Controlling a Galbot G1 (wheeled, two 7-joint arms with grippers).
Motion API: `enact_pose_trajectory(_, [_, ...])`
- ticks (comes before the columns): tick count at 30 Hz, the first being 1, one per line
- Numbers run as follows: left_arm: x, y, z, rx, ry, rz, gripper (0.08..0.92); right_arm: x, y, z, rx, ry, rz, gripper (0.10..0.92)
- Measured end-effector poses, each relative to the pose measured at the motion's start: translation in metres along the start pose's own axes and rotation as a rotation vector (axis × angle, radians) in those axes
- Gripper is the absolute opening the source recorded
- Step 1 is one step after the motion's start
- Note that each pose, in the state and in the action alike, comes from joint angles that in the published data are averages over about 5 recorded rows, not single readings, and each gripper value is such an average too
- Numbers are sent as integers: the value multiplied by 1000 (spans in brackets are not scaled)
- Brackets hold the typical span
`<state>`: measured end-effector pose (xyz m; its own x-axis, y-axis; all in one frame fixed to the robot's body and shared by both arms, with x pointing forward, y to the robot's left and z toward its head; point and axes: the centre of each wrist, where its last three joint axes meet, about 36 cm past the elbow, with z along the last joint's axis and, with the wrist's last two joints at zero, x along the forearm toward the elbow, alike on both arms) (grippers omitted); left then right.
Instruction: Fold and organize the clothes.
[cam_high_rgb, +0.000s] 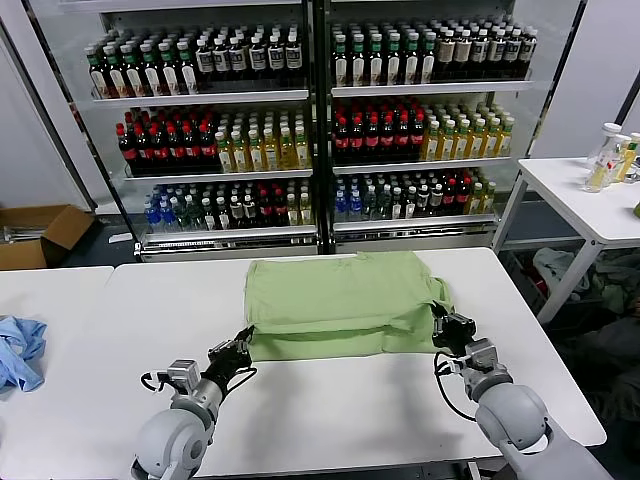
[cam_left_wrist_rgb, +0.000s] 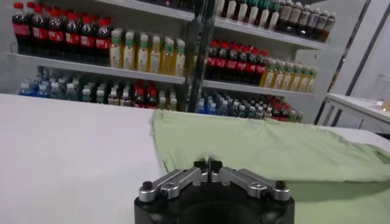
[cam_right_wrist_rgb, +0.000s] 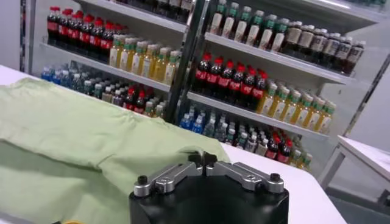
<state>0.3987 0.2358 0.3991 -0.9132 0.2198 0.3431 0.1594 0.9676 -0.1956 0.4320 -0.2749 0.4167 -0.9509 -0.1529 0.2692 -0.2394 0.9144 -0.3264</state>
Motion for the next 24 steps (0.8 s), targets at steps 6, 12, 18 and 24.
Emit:
enact_pose_trajectory(6, [-1,-2,4,-5,-3,-20,329,3,2,2,7,3,-6,497])
enact_pose_trajectory(12, [7,-3,10,-8,5,-53,503,13,-1,3,-14,23,-7,662])
enact_pose_trajectory(18, [12,-2,21,-16,39,-89,676,19,-7,11,-44,79,20,804])
enact_pose_trajectory(24, [9,0,25,-38,75,-119,809,18,-11,20,-84,159,37,822])
